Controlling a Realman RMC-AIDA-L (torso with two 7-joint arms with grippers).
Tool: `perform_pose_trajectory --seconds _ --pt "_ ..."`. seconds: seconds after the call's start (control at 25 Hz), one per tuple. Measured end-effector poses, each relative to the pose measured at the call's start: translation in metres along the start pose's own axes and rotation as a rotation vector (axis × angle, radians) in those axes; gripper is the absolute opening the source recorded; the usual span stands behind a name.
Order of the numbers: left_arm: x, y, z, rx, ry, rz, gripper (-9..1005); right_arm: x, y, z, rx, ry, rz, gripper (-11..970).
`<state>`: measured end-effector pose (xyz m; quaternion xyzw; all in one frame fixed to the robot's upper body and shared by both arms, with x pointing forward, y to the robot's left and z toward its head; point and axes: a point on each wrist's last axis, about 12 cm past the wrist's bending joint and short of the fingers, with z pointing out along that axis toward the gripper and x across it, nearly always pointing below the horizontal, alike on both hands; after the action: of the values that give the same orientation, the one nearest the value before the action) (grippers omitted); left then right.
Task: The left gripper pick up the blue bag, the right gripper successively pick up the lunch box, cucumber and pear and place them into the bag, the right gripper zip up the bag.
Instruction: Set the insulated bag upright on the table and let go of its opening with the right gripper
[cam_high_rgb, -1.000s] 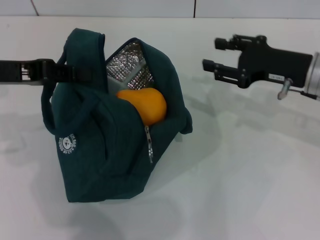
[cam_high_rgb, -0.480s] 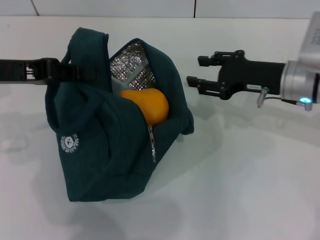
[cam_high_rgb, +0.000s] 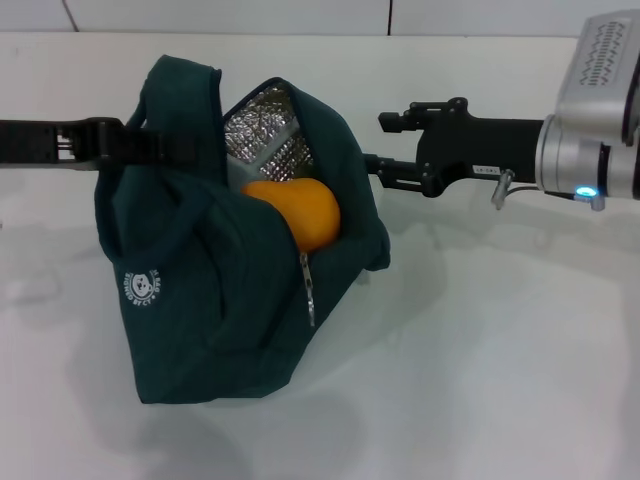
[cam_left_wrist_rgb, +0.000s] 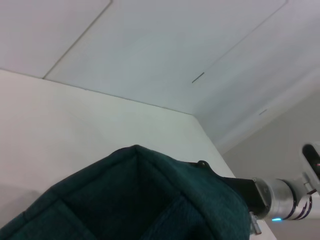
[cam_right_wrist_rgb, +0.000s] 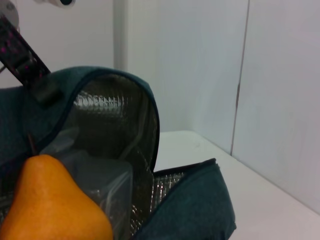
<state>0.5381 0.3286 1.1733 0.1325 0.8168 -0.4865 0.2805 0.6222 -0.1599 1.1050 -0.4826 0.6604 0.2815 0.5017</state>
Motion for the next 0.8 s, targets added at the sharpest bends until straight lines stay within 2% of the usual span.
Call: perform_pose_trajectory --seconds 0.32,0.6,0.8 --pt "0.001 0.000 0.004 0.010 0.000 0.003 44 -0.006 -0.001 0.014 -0.014 0.025 -0.009 560" --pt "0.001 0.000 0.004 0.013 0.001 0.003 44 -0.011 0.004 0.030 -0.024 0.071 -0.064 559" --pt "0.001 0.000 0.005 0.013 0.002 0.003 44 -0.013 0.008 0.041 -0.027 0.107 -0.105 498"
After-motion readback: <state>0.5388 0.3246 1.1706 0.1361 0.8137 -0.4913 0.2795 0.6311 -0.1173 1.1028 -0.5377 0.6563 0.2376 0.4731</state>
